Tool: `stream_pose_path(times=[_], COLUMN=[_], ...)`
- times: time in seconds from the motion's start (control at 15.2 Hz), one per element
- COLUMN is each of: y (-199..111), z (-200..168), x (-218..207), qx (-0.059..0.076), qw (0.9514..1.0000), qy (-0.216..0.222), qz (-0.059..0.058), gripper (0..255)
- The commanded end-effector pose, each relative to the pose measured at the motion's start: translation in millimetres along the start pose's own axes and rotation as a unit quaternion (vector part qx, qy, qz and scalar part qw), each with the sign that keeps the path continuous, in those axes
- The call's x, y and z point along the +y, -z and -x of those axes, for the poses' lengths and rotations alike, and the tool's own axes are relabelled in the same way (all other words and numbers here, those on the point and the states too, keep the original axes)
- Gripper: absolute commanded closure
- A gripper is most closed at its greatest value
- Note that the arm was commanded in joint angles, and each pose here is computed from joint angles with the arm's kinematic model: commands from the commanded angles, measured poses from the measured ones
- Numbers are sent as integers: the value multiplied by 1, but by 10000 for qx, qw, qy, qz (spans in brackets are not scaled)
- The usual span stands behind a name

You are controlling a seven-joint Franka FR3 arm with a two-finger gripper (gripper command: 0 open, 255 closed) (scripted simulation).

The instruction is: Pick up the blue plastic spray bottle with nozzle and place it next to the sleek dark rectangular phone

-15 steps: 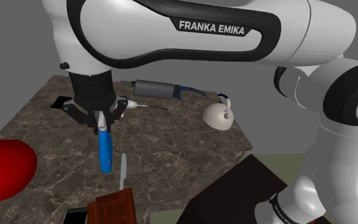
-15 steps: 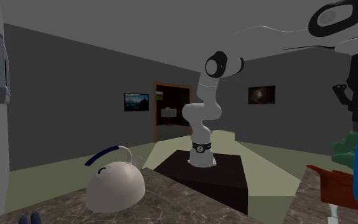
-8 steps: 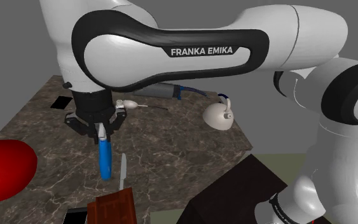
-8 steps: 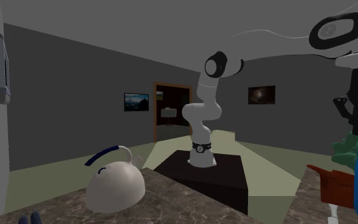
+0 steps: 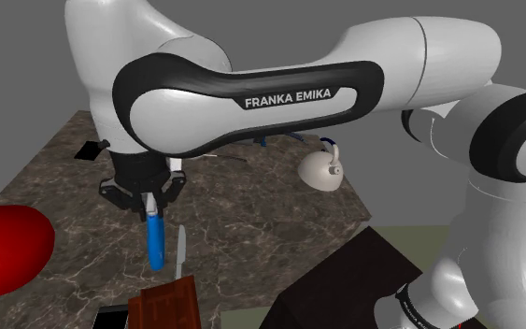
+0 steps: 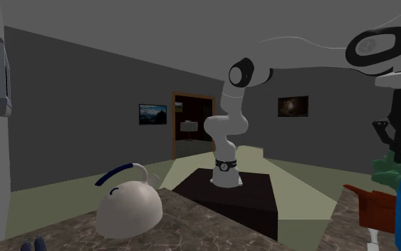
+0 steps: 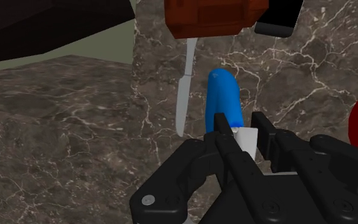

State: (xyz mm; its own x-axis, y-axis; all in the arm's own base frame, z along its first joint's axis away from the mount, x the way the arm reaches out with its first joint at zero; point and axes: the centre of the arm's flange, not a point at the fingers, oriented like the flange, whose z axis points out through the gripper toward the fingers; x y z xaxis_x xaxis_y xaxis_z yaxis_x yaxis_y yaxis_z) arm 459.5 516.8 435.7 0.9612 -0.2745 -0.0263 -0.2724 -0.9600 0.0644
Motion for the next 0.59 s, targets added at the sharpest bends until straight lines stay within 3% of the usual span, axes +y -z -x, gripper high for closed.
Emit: stream_pose_path(times=[0.0, 0.2, 0.26, 0.53], y=[0, 0, 0, 0], z=[0, 0, 0, 0], x=[0, 0, 0, 0], qx=[1, 1, 1, 1], qw=[10000, 10000, 10000, 10000], qy=[0, 0, 0, 0], qz=[-2, -2, -2, -2], gripper=[255, 255, 0, 0])
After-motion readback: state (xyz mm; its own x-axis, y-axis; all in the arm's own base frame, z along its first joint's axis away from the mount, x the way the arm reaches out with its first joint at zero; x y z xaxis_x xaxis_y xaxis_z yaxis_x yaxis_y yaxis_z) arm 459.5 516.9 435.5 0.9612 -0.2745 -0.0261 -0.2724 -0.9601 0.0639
